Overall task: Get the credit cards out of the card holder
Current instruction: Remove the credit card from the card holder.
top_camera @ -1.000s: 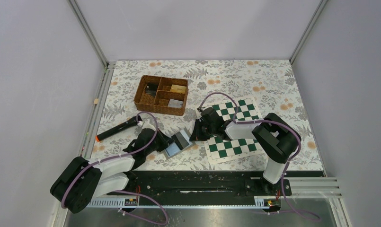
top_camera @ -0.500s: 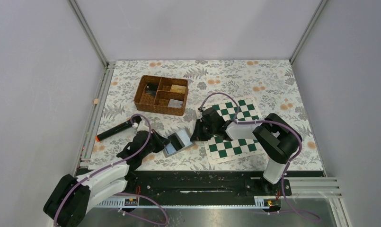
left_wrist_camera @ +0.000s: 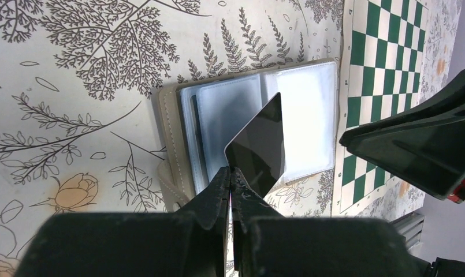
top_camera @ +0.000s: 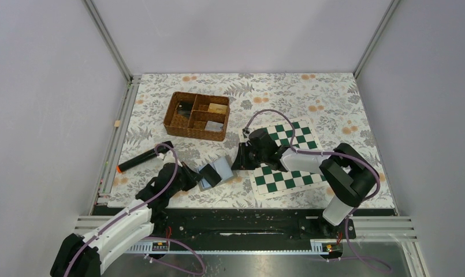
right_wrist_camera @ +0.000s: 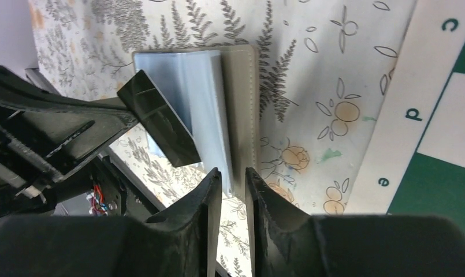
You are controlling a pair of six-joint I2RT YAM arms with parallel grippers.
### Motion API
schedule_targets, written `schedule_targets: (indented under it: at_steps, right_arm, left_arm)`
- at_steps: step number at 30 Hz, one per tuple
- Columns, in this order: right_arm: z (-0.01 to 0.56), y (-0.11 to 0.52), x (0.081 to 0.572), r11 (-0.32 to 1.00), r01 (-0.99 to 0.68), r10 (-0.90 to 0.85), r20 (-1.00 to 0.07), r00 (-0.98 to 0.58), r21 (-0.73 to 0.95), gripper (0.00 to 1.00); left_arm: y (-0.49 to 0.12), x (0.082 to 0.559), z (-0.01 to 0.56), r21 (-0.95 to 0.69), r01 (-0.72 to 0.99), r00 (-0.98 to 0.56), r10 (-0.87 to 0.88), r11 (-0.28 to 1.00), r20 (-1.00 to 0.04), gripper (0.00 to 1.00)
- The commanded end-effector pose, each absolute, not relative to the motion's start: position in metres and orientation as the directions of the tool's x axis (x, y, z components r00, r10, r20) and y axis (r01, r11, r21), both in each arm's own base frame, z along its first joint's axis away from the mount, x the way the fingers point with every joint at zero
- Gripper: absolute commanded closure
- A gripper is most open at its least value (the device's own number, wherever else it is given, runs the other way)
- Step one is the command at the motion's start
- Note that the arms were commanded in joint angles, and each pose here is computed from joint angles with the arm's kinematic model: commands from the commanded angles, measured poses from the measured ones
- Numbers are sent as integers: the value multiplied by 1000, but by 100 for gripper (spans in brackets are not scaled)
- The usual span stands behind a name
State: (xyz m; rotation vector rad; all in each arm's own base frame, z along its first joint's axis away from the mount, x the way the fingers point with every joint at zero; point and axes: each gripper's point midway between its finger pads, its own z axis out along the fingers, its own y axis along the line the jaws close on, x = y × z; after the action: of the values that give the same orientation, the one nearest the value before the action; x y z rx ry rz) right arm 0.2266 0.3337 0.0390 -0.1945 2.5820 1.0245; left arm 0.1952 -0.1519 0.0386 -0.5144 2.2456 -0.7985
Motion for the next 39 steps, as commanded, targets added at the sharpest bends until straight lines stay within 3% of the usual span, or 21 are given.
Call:
schedule_targets:
  at_steps: [1, 10, 16, 23, 32, 35, 39]
  right_arm:
    - [72, 342, 231, 657, -366, -36, -457, -889, 659, 69]
    - [114, 354, 226, 550, -429, -21, -501, -865, 717, 65]
    - [143, 370, 222, 447, -515, -77, -543, -836, 731, 52]
    - [136, 405, 226, 321, -560, -220, -515, -828, 764, 49]
    - [98, 420, 241, 353, -571, -321, -477, -818, 741, 42]
    - [89, 422, 240, 330, -586, -354, -479, -803, 740, 38]
    - [83, 425, 235, 269, -610, -397, -491, -776, 746, 41]
  left_arm:
    - [-151, 200, 52, -666, -98, -664, -547, 739, -509, 100]
    - [-158, 200, 59, -689, -69, -677, -541, 722, -499, 100]
    - [-159, 201, 61, -692, -63, -674, -542, 719, -501, 100]
    - [-159, 201, 63, -692, -47, -670, -537, 720, -513, 100]
    - [-160, 203, 66, -688, -27, -665, -527, 725, -529, 100]
    - [-164, 201, 67, -697, -13, -679, -518, 717, -520, 100]
    - [-165, 201, 66, -699, -7, -682, -515, 715, -519, 100]
